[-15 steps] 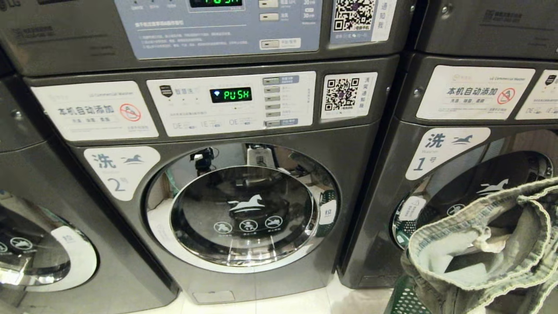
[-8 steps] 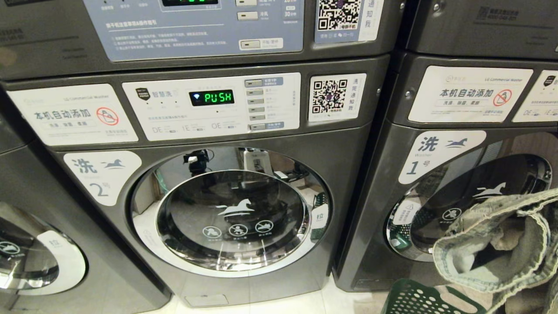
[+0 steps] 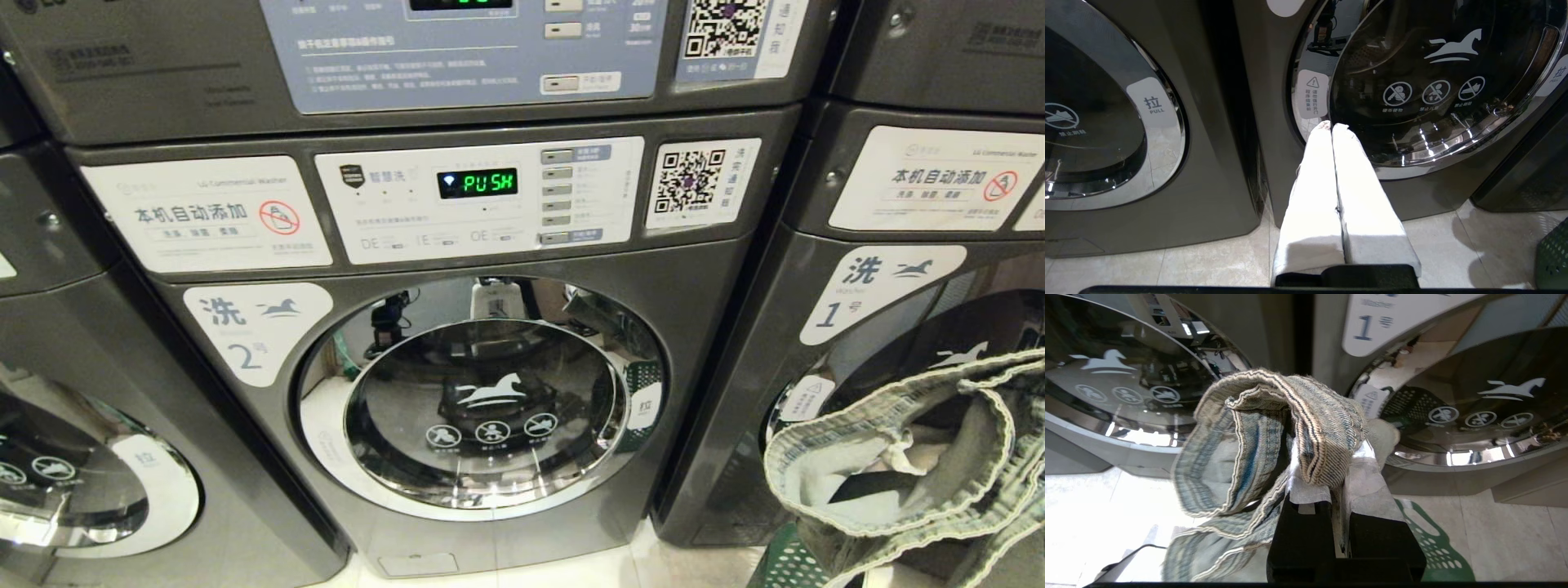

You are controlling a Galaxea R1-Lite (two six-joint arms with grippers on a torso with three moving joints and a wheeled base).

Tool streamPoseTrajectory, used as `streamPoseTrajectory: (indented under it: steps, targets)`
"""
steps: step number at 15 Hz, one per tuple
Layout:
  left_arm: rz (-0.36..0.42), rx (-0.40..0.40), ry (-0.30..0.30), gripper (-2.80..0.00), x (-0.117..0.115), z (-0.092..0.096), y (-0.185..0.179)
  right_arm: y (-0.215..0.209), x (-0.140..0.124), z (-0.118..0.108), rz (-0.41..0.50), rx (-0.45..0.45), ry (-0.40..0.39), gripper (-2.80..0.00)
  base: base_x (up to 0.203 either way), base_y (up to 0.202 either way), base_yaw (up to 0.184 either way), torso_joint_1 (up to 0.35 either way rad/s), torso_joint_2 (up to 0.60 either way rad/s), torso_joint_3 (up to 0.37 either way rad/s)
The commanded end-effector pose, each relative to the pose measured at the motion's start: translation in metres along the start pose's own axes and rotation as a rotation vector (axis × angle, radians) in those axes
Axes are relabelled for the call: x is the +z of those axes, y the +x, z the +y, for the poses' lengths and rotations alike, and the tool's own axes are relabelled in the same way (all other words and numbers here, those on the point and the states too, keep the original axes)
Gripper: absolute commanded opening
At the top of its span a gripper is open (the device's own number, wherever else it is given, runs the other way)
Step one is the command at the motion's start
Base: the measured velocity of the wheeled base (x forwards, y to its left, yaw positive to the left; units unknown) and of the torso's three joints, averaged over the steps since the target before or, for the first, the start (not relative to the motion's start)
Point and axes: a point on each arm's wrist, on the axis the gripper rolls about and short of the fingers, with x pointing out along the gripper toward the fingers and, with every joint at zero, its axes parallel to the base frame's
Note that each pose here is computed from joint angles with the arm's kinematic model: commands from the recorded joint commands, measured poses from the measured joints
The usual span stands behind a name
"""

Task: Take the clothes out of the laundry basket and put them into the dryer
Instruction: Put the clothes in the dryer

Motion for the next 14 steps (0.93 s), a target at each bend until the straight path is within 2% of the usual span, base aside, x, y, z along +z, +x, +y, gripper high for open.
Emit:
streamPoseTrajectory:
  steps: [1,14]
  targets:
    - [-0.001,0.001,0.0,-2.8,0.0,0.0,0.0,0.0006,-0.0006,0.0,0.005,0.001,-0.001,-2.8,0.0,0.191,-0.005,0.001,0.0,0.004]
    - [0.001,0.0,0.0,-2.8,-0.0002,0.0,0.0,0.0015,-0.0024,-0.0001,0.011,-0.011,0.002,-2.8,0.0,0.195,-0.002,0.001,0.0,0.003]
